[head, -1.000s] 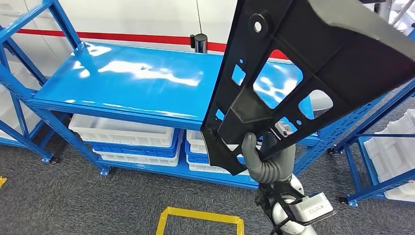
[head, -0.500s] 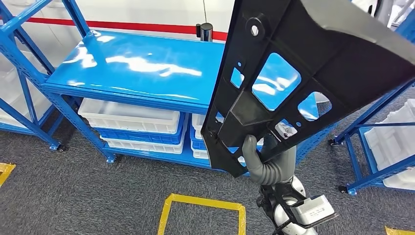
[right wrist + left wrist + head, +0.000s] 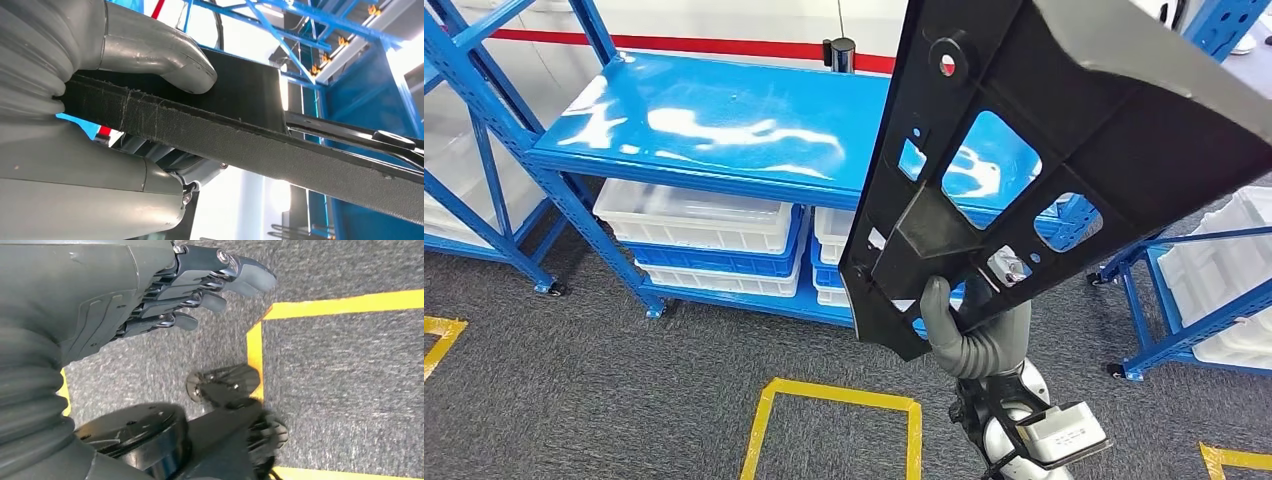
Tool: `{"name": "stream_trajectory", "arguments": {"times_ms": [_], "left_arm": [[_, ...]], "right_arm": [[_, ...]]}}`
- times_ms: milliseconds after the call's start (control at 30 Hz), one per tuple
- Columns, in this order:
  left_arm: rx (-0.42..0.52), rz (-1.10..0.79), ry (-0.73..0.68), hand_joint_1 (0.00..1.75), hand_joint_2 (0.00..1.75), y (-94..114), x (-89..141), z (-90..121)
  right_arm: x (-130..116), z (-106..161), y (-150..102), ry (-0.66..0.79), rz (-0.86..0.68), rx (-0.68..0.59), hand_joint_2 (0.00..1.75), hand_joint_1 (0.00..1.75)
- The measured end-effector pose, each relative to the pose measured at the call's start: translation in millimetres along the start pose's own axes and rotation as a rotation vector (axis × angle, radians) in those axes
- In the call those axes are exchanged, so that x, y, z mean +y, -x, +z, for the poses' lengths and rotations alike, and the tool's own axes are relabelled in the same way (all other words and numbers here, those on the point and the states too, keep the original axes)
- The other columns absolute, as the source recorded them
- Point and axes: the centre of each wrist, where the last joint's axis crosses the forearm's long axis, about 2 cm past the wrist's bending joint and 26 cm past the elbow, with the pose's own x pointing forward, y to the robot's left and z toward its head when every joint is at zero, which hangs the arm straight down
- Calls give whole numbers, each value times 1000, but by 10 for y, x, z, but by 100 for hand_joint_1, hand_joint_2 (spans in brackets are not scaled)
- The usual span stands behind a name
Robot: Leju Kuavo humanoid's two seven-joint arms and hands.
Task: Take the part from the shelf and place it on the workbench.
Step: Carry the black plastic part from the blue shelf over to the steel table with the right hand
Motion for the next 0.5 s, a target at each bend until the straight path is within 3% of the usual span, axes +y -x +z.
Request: {"name": "stream_trajectory", "arguments": {"times_ms": [500], "left_arm": [[-3, -10, 2, 0, 175, 1, 0, 1]], "right_arm": [[4, 34, -6, -3, 1, 1, 175, 175]]}}
